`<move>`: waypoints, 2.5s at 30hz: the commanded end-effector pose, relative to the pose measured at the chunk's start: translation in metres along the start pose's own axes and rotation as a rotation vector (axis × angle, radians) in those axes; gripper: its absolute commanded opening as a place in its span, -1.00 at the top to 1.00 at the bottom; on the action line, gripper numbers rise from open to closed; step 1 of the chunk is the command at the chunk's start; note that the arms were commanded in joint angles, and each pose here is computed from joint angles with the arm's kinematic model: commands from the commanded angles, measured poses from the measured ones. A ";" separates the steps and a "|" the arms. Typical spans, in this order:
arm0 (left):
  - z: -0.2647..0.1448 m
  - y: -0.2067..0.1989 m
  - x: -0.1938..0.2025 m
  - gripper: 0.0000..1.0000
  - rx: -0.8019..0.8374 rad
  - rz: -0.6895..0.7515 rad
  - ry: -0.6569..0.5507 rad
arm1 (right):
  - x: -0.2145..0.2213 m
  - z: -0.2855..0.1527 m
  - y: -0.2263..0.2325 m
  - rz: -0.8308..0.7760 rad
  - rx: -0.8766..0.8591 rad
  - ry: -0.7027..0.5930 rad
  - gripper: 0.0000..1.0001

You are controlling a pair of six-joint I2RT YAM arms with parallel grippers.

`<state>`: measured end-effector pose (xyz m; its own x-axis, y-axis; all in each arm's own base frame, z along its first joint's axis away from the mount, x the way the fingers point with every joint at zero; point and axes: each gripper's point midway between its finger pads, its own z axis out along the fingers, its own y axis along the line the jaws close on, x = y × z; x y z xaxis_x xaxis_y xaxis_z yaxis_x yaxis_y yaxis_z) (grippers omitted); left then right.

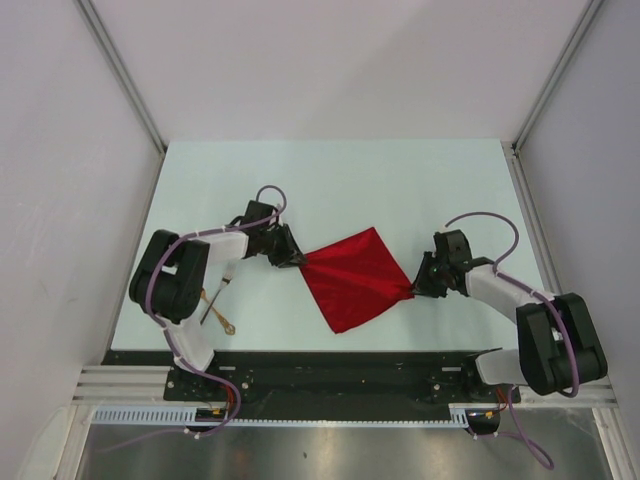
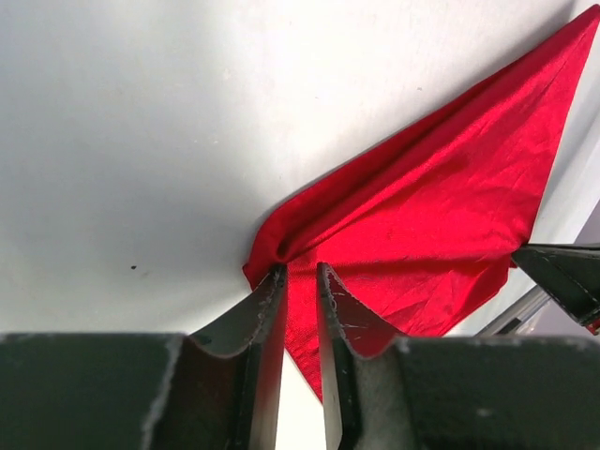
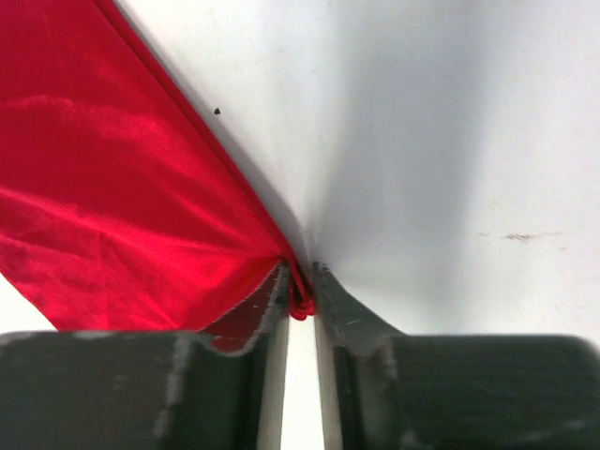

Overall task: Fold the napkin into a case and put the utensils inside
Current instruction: Rotate the lower triangle-folded napkin at the center of the board.

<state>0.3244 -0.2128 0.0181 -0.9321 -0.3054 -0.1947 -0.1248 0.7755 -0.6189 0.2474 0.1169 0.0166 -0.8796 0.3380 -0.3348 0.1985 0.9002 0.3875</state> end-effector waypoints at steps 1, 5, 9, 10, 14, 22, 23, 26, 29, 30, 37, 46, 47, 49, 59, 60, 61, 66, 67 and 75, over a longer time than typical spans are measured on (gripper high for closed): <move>-0.020 -0.009 -0.018 0.43 -0.011 0.072 -0.075 | 0.007 -0.006 -0.023 -0.015 0.100 0.014 0.50; -0.050 -0.033 -0.021 0.12 0.048 0.134 -0.126 | 0.000 -0.019 -0.022 -0.029 0.118 -0.023 0.10; -0.074 -0.053 -0.009 -0.12 0.139 0.155 -0.130 | -0.014 -0.036 -0.005 -0.108 0.120 -0.101 -0.27; -0.083 -0.059 -0.008 -0.15 0.162 0.162 -0.145 | -0.008 -0.038 0.009 -0.167 0.101 -0.105 -0.33; -0.100 -0.060 0.004 -0.15 0.187 0.154 -0.167 | 0.005 -0.048 0.045 -0.371 0.126 -0.123 -0.57; -0.145 -0.034 0.005 -0.08 0.035 0.099 -0.331 | 0.070 -0.048 0.152 -0.746 -0.049 -0.074 -0.48; -0.158 -0.034 -0.001 -0.08 0.019 0.095 -0.389 | 0.082 -0.039 0.157 -0.774 -0.049 -0.042 -0.43; -0.172 -0.026 -0.003 -0.12 -0.026 0.069 -0.442 | 0.107 -0.030 0.181 -0.835 -0.091 0.006 -0.18; -0.180 -0.023 -0.002 -0.14 -0.027 0.065 -0.459 | 0.121 -0.025 0.197 -0.878 -0.113 0.020 0.00; -0.181 -0.022 -0.001 -0.14 -0.024 0.067 -0.459 | 0.129 -0.019 0.197 -0.905 -0.106 0.040 0.00; -0.169 -0.016 0.010 -0.13 -0.007 0.059 -0.410 | 0.147 -0.004 0.196 -0.960 -0.108 0.090 -0.14; -0.164 -0.017 0.010 -0.12 0.007 0.058 -0.389 | 0.160 0.009 0.185 -1.001 -0.082 0.129 -0.19; -0.164 -0.018 0.010 -0.12 0.008 0.059 -0.388 | 0.162 0.010 0.183 -1.006 -0.076 0.134 -0.18; -0.164 -0.017 0.011 -0.12 0.005 0.061 -0.386 | 0.162 0.012 0.179 -1.014 -0.062 0.132 -0.18; -0.161 -0.018 0.009 -0.13 0.013 0.058 -0.377 | 0.165 0.021 0.151 -1.041 0.030 0.132 0.16; -0.160 -0.017 0.009 -0.13 0.011 0.056 -0.373 | 0.165 0.022 0.151 -1.040 0.030 0.132 0.18; -0.159 -0.018 0.008 -0.13 0.012 0.055 -0.372 | 0.164 0.022 0.150 -1.041 0.032 0.127 0.21; -0.157 -0.018 0.009 -0.13 0.015 0.051 -0.364 | 0.161 0.024 0.148 -1.045 0.039 0.111 0.43; -0.156 -0.016 0.009 -0.13 0.012 0.050 -0.360 | 0.160 0.024 0.147 -1.044 0.039 0.109 0.45; -0.153 -0.014 0.011 -0.15 0.008 0.048 -0.350 | 0.149 0.023 0.151 -1.017 0.018 0.089 0.98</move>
<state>0.2592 -0.1408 0.1383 -0.7710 -0.4233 -0.4757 -0.0803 0.8057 -0.5869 0.1526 0.3276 0.0179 -0.6525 -0.5994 -0.4635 -0.6687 0.7433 -0.0198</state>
